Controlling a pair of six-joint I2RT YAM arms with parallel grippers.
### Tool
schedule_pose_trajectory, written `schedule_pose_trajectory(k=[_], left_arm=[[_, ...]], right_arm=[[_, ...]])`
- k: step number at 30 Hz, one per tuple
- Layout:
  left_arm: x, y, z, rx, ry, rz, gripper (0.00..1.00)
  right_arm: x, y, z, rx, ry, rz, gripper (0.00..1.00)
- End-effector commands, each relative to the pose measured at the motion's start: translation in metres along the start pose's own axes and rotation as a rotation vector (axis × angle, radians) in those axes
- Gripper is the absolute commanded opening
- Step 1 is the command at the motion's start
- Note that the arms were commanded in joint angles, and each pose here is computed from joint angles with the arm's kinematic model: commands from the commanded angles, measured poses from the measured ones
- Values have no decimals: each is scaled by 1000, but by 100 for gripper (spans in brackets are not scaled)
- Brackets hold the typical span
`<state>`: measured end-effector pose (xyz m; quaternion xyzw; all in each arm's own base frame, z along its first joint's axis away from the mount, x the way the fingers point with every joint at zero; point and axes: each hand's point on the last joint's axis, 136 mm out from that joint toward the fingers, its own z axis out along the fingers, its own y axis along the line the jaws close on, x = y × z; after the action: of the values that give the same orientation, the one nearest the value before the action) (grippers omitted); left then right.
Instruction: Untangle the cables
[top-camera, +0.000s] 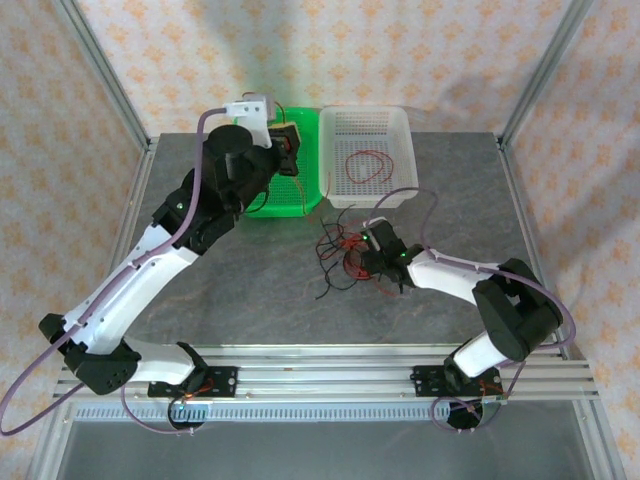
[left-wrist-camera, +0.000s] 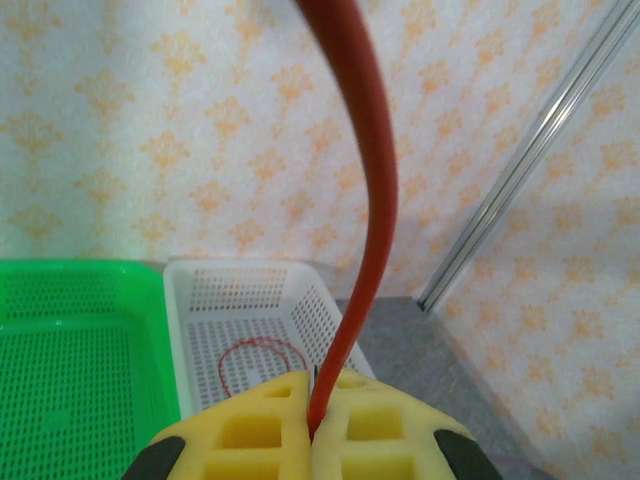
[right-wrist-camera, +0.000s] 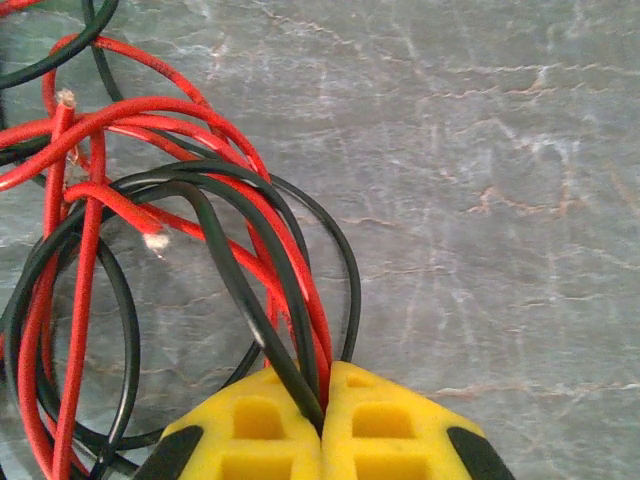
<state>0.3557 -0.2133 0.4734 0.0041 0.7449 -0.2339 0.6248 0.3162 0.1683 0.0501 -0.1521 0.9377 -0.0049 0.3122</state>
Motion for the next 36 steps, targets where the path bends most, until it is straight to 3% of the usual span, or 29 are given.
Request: schedule_pose_trajectory(k=[1, 8, 13, 19, 21, 26, 36], left_arm=[[-6, -1, 10, -20, -8, 48, 0], [-12, -10, 53, -24, -15, 77, 0], [-17, -20, 87, -14, -32, 92, 0], [-18, -23, 124, -13, -48, 115, 0], [-16, -21, 138, -11, -51, 118, 0], [4, -19, 178, 18, -49, 113, 0], [53, -14, 249, 35, -82, 121, 0]], right_arm=[[-5, 14, 0, -76, 9, 69, 0], [2, 36, -5, -201, 79, 176, 0], [1, 46, -16, -259, 64, 224, 0], [3, 50, -27, -284, 48, 276, 16], [4, 50, -30, -284, 51, 296, 28], [3, 48, -40, -287, 44, 335, 47], [-7, 39, -77, -319, -19, 384, 51]])
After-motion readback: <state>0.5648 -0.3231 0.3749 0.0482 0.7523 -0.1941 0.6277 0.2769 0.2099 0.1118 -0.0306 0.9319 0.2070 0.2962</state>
